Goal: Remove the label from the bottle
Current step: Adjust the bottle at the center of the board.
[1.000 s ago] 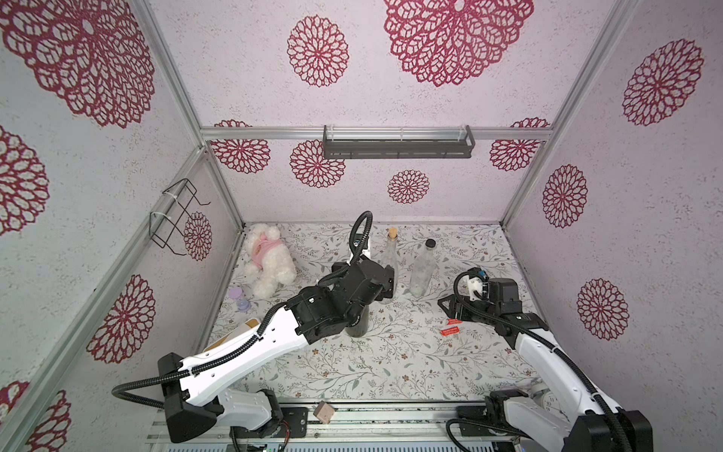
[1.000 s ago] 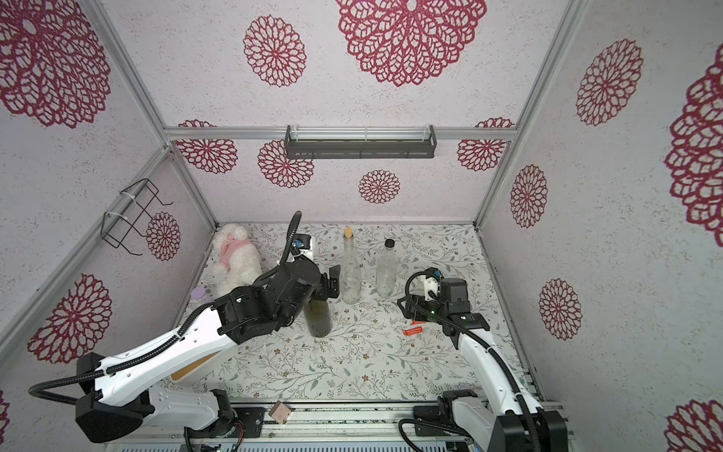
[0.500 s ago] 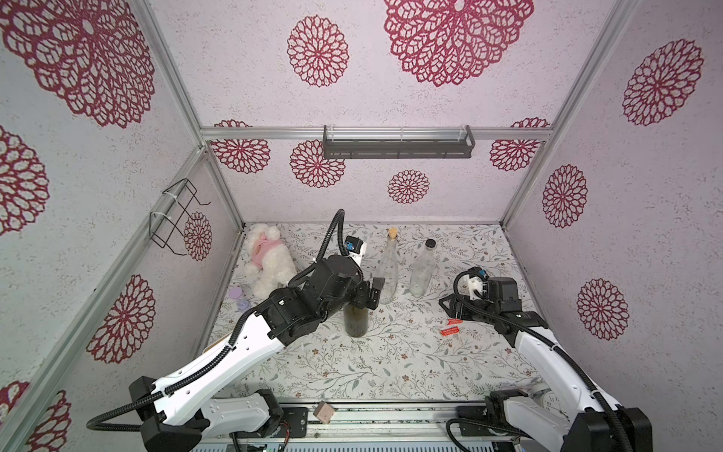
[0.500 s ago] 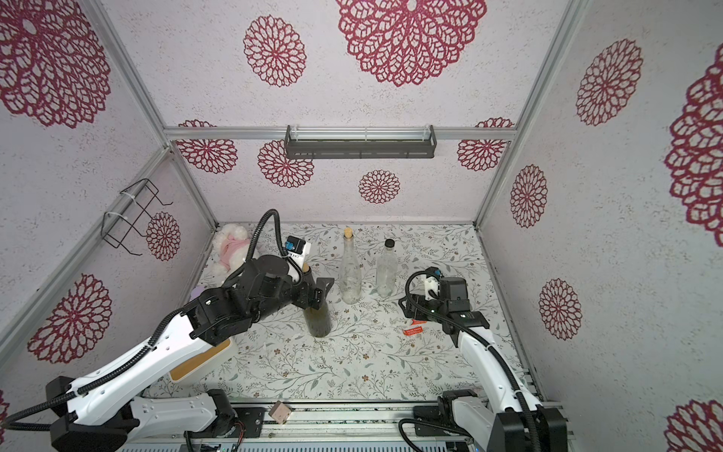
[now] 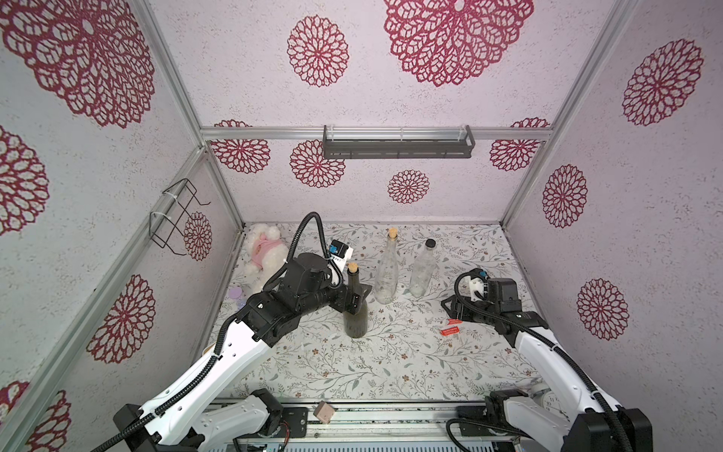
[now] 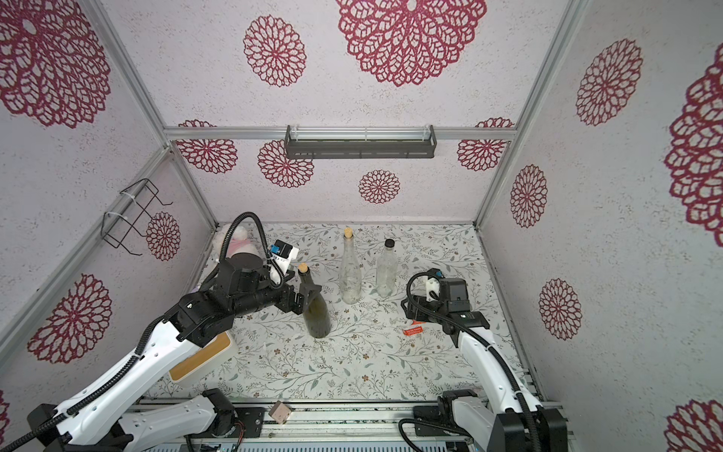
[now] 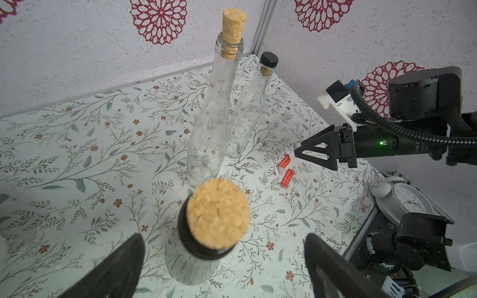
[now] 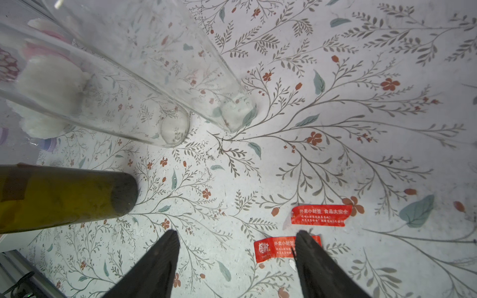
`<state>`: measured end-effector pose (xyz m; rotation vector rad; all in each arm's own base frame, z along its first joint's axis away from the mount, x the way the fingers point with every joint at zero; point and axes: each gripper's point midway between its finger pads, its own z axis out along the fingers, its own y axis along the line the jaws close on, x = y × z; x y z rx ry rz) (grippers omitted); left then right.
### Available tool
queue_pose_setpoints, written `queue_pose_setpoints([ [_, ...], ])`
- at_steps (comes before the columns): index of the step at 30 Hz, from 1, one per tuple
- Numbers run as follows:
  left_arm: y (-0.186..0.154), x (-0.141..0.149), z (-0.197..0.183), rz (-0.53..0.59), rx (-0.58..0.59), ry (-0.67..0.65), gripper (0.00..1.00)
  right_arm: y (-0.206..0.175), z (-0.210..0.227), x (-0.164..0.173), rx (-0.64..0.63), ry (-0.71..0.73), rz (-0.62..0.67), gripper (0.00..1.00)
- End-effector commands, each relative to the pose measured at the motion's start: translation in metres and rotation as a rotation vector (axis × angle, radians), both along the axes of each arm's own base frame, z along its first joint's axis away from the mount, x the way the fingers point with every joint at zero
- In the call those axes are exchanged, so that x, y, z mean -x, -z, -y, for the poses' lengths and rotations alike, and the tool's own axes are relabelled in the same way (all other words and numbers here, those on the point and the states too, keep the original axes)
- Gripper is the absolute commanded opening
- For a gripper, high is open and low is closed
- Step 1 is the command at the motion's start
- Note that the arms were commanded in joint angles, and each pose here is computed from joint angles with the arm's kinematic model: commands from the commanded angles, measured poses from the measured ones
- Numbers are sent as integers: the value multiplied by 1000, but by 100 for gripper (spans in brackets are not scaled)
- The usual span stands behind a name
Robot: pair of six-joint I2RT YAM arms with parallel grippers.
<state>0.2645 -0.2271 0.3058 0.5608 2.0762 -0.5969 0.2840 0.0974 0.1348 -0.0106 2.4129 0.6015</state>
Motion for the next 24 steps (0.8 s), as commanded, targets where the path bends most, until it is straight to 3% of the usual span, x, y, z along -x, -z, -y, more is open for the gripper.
queue_pose_setpoints([
  [1, -12, -3, 2, 54, 32, 46, 94, -21, 2, -5, 4, 19, 53, 73],
  [11, 0, -17, 6, 35, 37, 67, 78, -24, 5, -2, 15, 33, 60, 73],
  [24, 11, -23, 4, 28, -7, 52, 69, -24, 5, -9, 36, 19, 71, 74],
])
